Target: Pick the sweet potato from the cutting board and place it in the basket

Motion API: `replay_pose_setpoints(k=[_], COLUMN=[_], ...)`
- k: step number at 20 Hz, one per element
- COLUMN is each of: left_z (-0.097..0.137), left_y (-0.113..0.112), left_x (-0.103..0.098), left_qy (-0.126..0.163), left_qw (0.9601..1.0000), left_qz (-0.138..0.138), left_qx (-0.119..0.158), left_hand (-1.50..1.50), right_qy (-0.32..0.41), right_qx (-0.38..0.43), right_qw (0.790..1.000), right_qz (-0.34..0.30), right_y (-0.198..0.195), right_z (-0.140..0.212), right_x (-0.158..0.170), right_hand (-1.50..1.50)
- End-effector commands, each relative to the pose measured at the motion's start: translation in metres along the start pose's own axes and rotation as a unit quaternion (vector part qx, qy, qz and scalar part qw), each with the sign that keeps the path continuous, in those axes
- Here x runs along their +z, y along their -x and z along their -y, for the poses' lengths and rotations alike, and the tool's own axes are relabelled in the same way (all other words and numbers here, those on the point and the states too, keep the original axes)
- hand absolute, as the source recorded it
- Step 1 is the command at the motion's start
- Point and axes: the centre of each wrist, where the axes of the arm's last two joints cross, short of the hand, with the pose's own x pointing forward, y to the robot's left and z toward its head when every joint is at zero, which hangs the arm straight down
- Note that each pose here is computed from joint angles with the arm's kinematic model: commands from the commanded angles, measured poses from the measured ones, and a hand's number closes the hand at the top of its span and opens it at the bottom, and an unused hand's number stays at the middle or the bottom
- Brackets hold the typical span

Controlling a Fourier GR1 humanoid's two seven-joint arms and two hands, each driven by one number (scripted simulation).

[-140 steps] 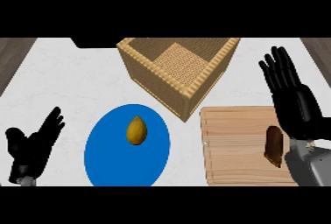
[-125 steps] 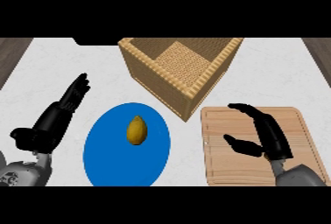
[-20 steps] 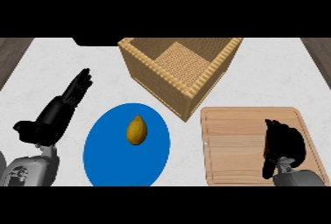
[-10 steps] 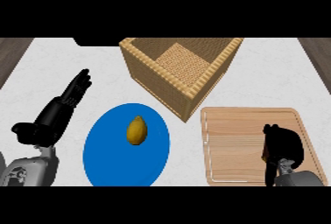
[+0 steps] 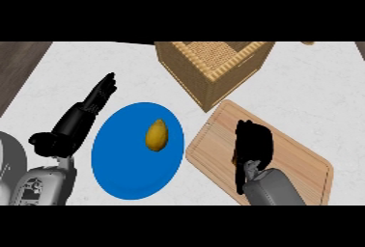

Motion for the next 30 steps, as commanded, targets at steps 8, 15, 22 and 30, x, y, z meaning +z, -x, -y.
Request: replay_pose_setpoints(k=[8,15,22,30], left_z=[0.019,0.017,0.025,0.020], left_y=[-0.007,-0.010,-0.008,-0.004], left_x=[-0.018,-0.023,-0.029,-0.029], left_qy=[0.042,0.050,0.042,0.036], left_qw=[0.9989,0.9987,0.9991,0.9993], left_qz=[0.020,0.014,0.012,-0.003], left_qx=[0.006,-0.001,0.001,-0.003], left_hand=[0.00,0.00,0.00,0.00], right_qy=[0.120,0.258,0.320,0.356], right_qx=[-0.219,-0.358,-0.408,-0.376], right_qw=[0.968,0.893,0.851,0.855], right_qz=[0.023,0.093,0.088,0.016], right_y=[-0.071,-0.093,-0.115,-0.137], right_z=[0.065,0.119,0.154,0.190], right_x=[0.031,0.065,0.079,0.070], right_hand=[1.50,1.50,1.50,1.50])
